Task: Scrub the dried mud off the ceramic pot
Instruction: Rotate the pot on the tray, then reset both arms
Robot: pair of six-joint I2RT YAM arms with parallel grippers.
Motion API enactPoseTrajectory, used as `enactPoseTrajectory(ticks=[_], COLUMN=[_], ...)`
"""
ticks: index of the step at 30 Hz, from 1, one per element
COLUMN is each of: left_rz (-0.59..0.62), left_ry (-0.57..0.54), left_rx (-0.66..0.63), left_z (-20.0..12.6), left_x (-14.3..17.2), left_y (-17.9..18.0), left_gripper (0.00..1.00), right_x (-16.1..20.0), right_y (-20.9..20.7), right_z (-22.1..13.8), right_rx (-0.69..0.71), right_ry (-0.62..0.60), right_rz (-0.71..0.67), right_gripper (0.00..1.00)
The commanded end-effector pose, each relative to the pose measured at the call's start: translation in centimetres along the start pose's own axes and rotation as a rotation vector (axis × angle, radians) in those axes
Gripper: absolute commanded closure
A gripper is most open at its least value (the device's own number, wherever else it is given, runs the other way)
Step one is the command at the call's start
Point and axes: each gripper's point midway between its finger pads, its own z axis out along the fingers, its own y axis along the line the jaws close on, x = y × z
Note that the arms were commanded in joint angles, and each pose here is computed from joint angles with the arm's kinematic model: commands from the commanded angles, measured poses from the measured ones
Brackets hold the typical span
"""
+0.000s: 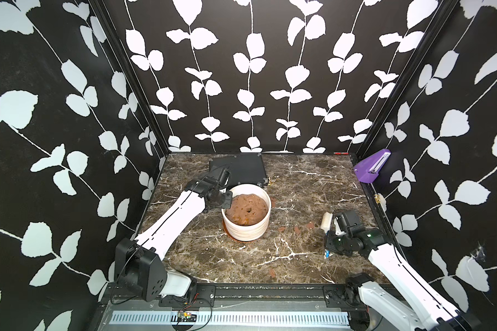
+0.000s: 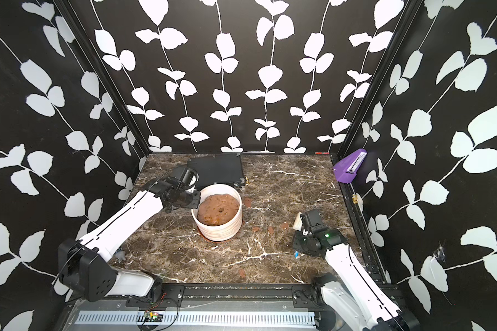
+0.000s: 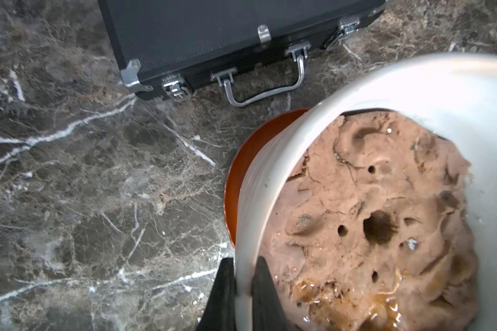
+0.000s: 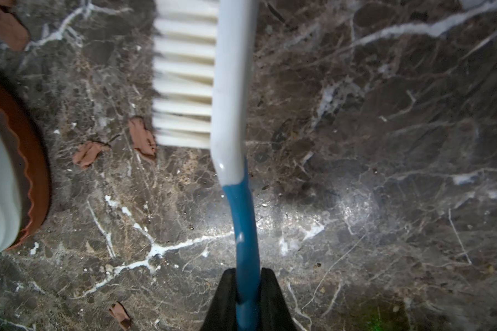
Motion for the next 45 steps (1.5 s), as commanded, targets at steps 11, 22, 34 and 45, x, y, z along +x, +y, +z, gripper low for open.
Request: enactPoseTrajectory(ticks=[11,22,34,45], left_rz=[-0.051,-0.014,-0.068,-0.149], left_ry=[-0.011,-0.2,-0.675,-1.144], left_rx=[0.061,0.158,-0.143,-0.726], left_z=[-2.7,-7.5,-19.1,-17.3], left_x=[2.5,-1.5,-7.0,-8.7], left_y=[0.1,-1.5,4.8,12.8], left_gripper=[0.56,0.3,0.01,0.01], right_x=[0.3,0.6,-6.1,-15.2], right_y=[-1.1,-2.9,1.4,1.3], right_z=[2.9,2.6,-9.9,-18.6], right_rx=[0.035,0.15,0.091,0.162], right_ry=[0.031,0.057,-0.35,-1.121], right_rz=[0.079,0.072,-0.097,-0.139], right_gripper=[1.0,0.68,0.29,0.0])
